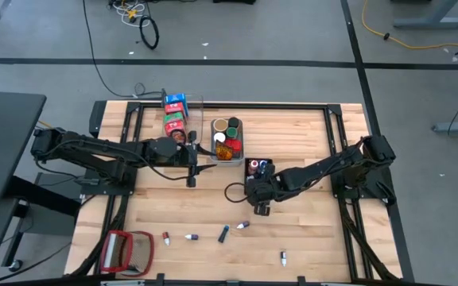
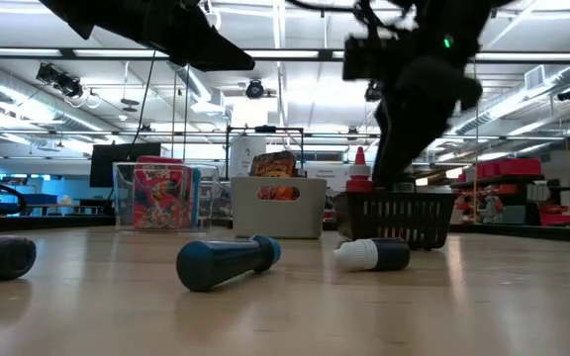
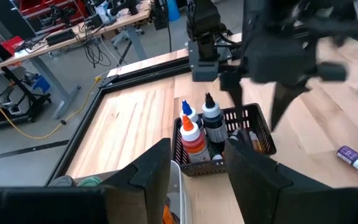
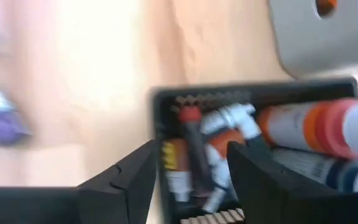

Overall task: Pick & Place Kitchen Items
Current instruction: Put the black food coloring bottle into the black bin

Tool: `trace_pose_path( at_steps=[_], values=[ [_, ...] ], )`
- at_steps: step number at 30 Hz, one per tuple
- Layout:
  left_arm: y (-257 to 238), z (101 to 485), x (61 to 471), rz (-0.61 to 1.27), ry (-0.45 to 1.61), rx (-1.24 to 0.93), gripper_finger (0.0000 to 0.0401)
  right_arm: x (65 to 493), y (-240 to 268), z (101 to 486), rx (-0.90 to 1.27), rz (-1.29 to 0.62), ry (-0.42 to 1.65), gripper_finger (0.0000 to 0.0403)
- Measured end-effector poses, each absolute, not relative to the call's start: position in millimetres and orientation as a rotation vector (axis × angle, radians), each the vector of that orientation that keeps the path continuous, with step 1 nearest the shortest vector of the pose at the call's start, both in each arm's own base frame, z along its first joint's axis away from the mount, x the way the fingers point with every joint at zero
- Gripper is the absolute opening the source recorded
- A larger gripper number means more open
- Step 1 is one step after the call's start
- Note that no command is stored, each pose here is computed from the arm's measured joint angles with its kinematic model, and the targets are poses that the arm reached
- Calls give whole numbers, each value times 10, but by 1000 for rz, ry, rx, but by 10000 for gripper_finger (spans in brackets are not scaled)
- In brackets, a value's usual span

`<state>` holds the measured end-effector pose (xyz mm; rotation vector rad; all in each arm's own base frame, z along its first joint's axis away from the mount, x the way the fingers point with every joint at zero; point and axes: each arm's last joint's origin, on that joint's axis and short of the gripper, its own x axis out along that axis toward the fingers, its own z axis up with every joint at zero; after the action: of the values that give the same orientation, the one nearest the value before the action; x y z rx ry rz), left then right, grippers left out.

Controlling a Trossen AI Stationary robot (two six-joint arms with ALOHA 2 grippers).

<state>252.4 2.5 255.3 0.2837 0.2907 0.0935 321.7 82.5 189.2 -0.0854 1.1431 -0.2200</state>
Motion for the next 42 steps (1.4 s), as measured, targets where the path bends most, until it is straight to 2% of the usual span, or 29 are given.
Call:
trace_pose_path(
  at_steps=[4,9,17,28,33,37,42],
  values=[
    [26,2556,2525,94,287,283,160,3333,891,2140,-25,-140,1109,201],
    [25,2556,2525,94,287,282,160,3389,1016,2314,-15,66,1097,186],
    [25,2552,2524,97,290,258,160,3241,1395,2287,-250,359,1089,168],
    [25,2545,2522,99,296,236,160,3068,1744,2270,-328,381,1062,162],
    [24,2545,2522,104,294,199,160,3125,1822,2319,-285,401,962,162],
    [23,2540,2520,103,298,177,160,3223,1853,2361,-222,443,868,162],
    [21,2525,2516,99,313,165,160,3154,1935,2344,-250,594,892,163]
  ],
)
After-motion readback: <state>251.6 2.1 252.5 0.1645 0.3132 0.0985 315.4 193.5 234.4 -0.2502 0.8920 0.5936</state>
